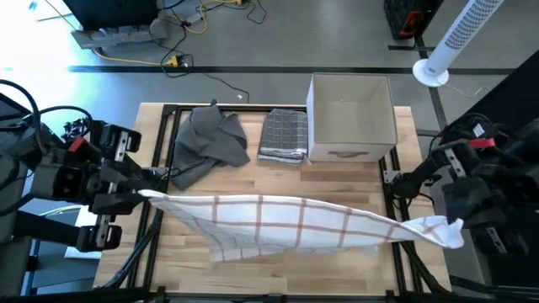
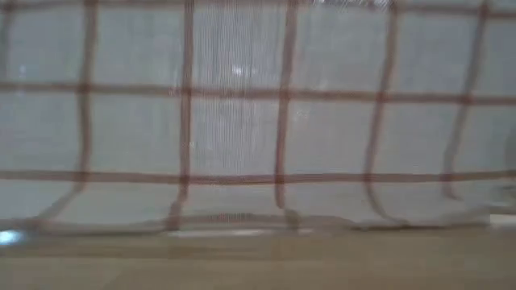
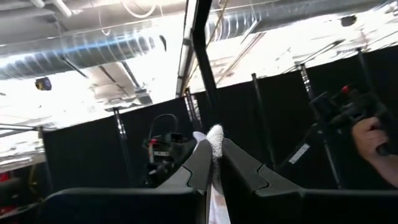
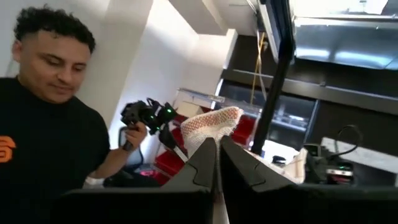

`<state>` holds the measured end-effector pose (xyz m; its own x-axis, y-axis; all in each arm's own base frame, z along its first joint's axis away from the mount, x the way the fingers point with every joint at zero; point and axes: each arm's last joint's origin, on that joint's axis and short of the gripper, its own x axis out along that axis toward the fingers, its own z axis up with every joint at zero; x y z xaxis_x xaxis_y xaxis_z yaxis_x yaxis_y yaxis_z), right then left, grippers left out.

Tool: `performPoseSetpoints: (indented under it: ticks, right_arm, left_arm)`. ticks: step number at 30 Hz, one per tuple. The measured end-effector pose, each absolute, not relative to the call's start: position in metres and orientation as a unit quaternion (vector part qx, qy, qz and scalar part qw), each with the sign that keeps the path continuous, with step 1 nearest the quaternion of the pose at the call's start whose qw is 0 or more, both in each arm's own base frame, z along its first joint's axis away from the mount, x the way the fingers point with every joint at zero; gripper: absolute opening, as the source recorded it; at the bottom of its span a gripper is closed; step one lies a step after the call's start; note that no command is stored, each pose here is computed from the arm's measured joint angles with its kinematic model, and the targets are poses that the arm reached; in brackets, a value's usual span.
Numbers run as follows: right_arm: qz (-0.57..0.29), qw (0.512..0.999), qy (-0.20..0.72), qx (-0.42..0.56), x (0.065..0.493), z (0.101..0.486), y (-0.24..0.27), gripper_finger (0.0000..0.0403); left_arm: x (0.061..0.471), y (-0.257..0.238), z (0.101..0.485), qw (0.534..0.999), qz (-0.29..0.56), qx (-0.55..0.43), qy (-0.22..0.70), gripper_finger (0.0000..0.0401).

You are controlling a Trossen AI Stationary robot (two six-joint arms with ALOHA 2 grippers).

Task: Fold towel
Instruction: Fold the white checkered towel

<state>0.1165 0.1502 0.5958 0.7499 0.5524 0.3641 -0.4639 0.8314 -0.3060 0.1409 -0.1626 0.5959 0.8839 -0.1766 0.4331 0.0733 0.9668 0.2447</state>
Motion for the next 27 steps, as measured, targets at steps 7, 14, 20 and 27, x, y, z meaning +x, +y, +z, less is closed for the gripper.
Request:
performPoseSetpoints:
  ticks: [7, 14, 20, 27]
  right_arm:
    - [0.222, 0.952, -0.17, -0.128, 0.121, 0.597, 0.158, 0.0]
    - [0.057, 0.993, -0.033, -0.101, 0.126, 0.576, 0.148, 0.0]
    - [-0.079, 0.992, 0.085, -0.05, 0.123, 0.541, 0.132, 0.0]
    - [-0.189, 0.968, 0.168, 0.003, 0.126, 0.498, 0.115, 0.0]
  left_arm:
    - [0.142, -0.162, 0.595, 0.974, 0.002, 0.123, -0.192, 0.0014]
    - [0.146, -0.156, 0.583, 0.979, 0.103, 0.155, -0.086, 0.0014]
    - [0.156, -0.151, 0.554, 0.974, 0.161, 0.161, 0.014, 0.0014]
    - [0.162, -0.126, 0.508, 0.952, 0.229, 0.157, 0.124, 0.0014]
